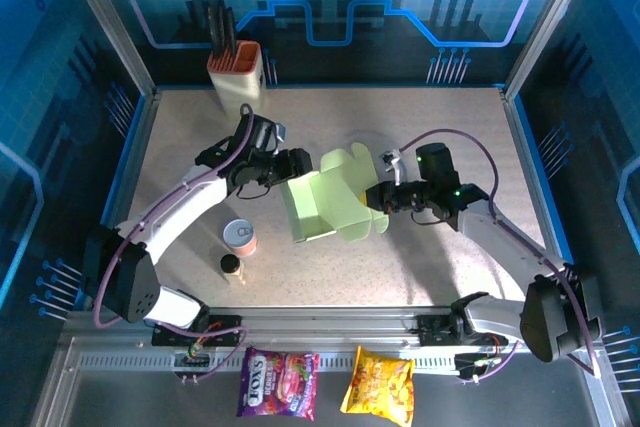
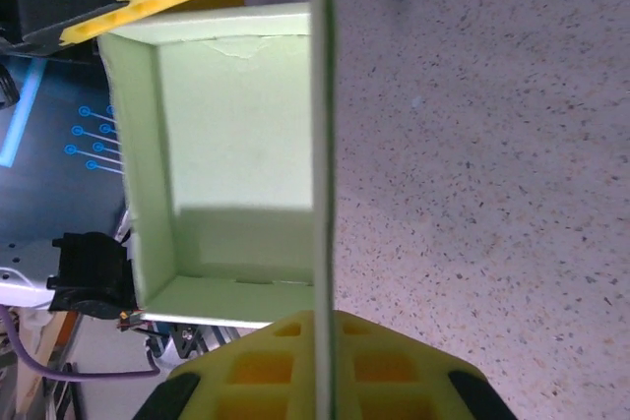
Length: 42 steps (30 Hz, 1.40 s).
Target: Fold the paper box
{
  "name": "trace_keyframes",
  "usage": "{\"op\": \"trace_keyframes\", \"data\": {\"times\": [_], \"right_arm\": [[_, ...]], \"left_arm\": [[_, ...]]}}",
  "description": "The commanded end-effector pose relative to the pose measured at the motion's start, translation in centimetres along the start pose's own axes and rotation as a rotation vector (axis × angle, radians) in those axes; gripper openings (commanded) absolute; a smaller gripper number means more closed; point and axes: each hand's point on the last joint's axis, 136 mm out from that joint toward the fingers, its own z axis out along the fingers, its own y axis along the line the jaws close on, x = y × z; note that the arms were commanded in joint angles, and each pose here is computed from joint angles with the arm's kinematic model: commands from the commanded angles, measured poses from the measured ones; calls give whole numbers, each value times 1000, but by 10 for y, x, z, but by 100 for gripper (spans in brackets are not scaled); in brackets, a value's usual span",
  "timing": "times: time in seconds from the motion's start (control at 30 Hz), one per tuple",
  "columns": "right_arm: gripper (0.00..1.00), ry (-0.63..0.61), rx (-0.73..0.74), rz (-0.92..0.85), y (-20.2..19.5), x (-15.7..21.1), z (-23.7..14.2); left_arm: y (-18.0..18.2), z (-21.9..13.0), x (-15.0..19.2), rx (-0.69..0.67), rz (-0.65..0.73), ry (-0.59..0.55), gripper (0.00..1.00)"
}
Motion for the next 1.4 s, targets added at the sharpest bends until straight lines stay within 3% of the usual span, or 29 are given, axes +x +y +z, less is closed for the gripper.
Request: {"op": "trace_keyframes", "data": {"times": [0.0, 0.23, 0.5, 0.8, 1.07, 1.37], "right_arm": [[4, 53, 83, -50, 2, 2, -11], [5, 210, 277, -184, -9, 7, -26], [5, 433, 375, -544, -1, 9, -20], [6, 674, 377, -840, -11, -7, 8], [4, 718, 292, -952, -8, -23, 39], [4, 715, 235, -942, -10, -19, 51]], "left_arm": [[10, -10, -2, -29, 12, -21, 72], [33, -21, -3, -89, 51, -47, 74], [41, -32, -1, -63, 100, -96, 74], [30, -14, 29, 108, 133, 16, 57], [52, 33, 76, 159, 6, 242, 37], [66, 69, 90, 185, -64, 309, 40]]}}
